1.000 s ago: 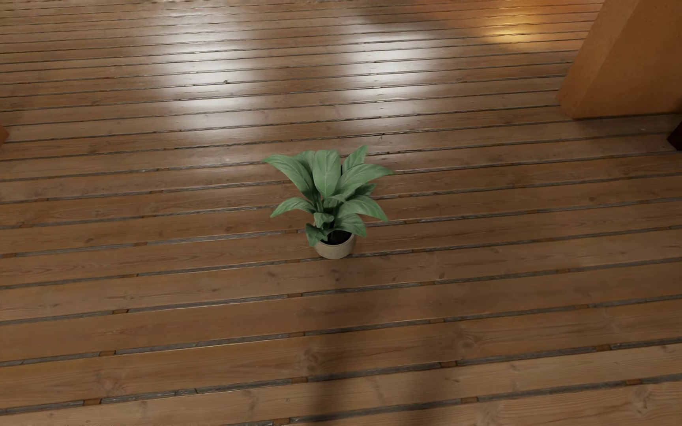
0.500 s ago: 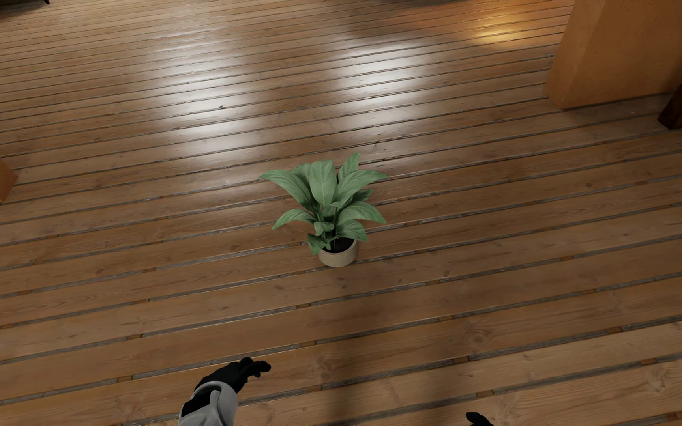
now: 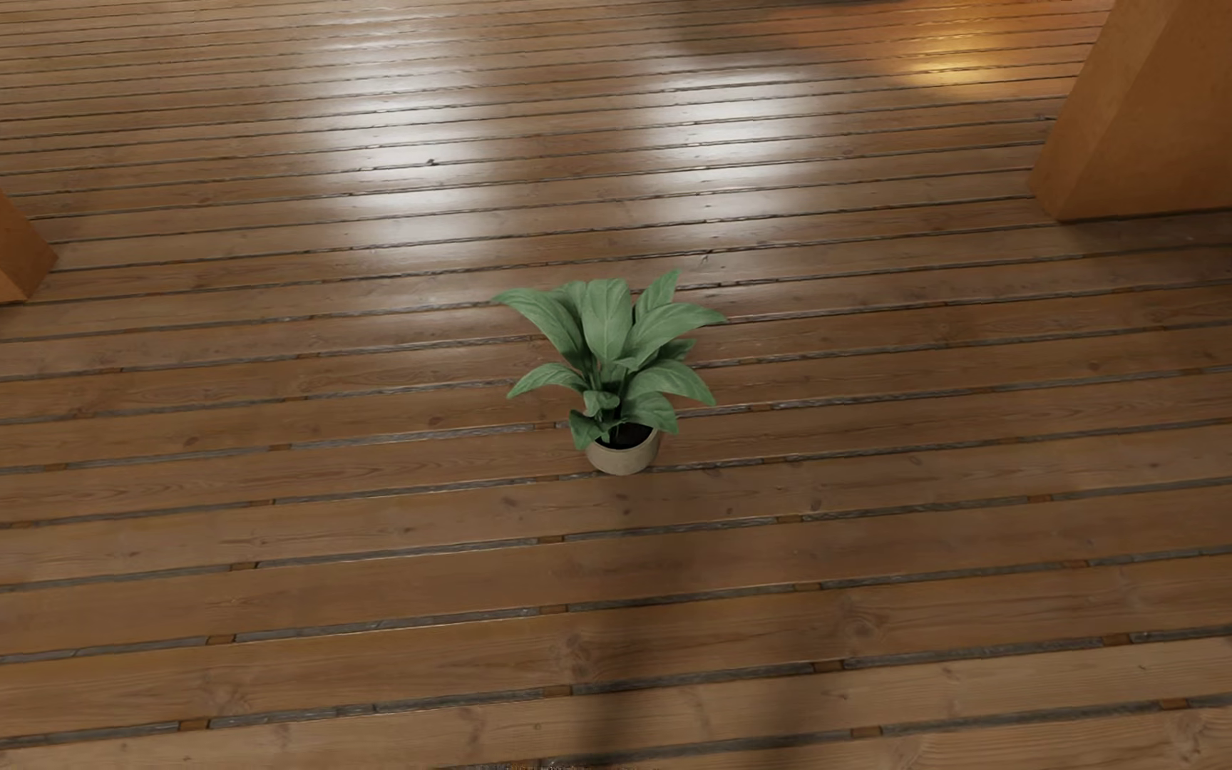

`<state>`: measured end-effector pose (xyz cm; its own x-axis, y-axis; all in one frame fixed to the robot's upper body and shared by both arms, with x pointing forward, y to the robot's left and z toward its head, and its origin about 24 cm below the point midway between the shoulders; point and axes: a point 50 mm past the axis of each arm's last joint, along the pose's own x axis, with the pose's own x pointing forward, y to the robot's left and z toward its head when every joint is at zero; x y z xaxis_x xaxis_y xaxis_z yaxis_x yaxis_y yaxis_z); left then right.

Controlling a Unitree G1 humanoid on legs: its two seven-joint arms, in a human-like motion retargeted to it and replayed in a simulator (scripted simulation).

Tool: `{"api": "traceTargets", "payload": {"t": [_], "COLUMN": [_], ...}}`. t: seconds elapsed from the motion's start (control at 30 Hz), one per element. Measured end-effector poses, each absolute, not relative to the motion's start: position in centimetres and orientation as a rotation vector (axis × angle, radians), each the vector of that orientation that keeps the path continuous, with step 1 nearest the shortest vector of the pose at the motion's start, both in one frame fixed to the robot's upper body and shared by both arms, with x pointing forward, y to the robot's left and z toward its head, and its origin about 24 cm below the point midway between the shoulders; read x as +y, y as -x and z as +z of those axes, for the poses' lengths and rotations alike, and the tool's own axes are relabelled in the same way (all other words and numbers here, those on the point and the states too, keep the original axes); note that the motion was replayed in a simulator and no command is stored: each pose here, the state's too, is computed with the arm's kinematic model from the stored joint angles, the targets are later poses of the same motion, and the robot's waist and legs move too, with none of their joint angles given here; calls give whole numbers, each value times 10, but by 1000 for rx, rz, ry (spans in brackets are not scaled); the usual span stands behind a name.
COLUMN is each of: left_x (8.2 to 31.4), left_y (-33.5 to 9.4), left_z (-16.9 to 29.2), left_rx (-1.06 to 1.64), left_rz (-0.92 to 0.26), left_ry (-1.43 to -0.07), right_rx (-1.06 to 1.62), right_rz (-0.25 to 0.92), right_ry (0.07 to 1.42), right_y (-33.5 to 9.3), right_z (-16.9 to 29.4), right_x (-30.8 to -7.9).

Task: Head to the plant

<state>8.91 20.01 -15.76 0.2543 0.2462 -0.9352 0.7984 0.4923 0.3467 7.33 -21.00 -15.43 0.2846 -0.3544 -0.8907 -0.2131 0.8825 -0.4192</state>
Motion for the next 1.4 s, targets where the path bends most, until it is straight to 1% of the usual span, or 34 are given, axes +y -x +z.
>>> {"api": "traceTargets", "payload": {"t": [0.07,0.13,0.2,0.3,0.33,0.43,0.47,0.5,0.63,0.67,0.77,1.03,1.23,1.4], "left_x": [202,199,195,188,185,178,176,177,178,178,177,173,174,178], "left_y": [-73,-65,-67,-85,-93,-116,-121,-125,-138,-141,-151,-171,-173,-170], "left_z": [-160,-161,-161,-157,-155,-149,-148,-147,-140,-138,-134,-128,-127,-129], "left_rx": [1341,1363,1349,1271,1229,1110,1095,1096,1075,1053,1001,954,926,947], "left_rz": [-443,-453,-463,-449,-463,-581,-611,-605,-422,-414,-441,-453,-460,-453], "left_ry": [-996,-960,-947,-956,-985,-1159,-1191,-1189,-1014,-1022,-1080,-1108,-1136,-1141], "right_rx": [1290,1282,1263,1194,1163,1077,1054,1037,999,1004,1041,1077,1057,1071], "right_rz": [-73,-34,4,46,53,78,81,83,78,80,102,110,106,145], "right_ry": [528,554,579,618,631,665,671,676,692,693,701,702,721,753], "right_y": [-71,-75,-82,-100,-106,-124,-129,-134,-146,-146,-144,-129,-118,-110], "right_z": [-156,-157,-157,-153,-151,-144,-142,-140,-135,-136,-138,-143,-142,-144], "right_x": [-207,-204,-200,-195,-193,-190,-189,-188,-187,-187,-185,-187,-192,-193]}}
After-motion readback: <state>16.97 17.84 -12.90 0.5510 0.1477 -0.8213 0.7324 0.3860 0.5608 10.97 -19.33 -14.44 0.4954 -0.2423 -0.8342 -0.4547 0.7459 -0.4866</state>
